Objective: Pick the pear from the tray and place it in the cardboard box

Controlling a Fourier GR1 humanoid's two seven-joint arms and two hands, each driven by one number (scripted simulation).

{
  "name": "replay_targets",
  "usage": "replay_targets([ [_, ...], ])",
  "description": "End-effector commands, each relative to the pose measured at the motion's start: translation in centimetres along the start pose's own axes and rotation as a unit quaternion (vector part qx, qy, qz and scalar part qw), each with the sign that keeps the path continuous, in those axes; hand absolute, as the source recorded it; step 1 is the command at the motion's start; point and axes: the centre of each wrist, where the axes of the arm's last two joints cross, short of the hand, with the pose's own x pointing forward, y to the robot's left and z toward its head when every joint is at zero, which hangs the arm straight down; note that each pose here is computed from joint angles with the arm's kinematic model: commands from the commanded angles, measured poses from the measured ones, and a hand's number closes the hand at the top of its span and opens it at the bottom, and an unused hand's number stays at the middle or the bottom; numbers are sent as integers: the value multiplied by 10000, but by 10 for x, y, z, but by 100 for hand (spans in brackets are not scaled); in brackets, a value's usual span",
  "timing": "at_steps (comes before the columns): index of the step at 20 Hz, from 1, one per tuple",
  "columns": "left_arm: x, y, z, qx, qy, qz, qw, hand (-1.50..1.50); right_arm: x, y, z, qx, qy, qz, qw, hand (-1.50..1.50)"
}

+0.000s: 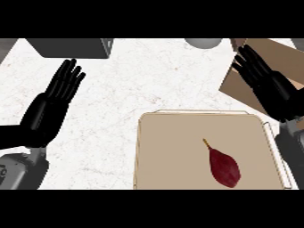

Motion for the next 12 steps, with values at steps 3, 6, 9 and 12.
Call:
replay_targets([
  [3,-12,-4,16,-169,450,-693,9964,0,-19,45,22,-94,840,1027,9911,-150],
  [6,-19,9,14,-252,948,-1416,9851,0,-54,47,50,-169,1812,2102,9606,-150],
  [9,-24,7,19,-206,1149,-1089,9872,0,-21,2,49,75,1232,4243,8971,-150],
  [12,-30,8,26,-179,1333,-1156,9841,0,-30,14,71,373,954,5330,8399,-150],
])
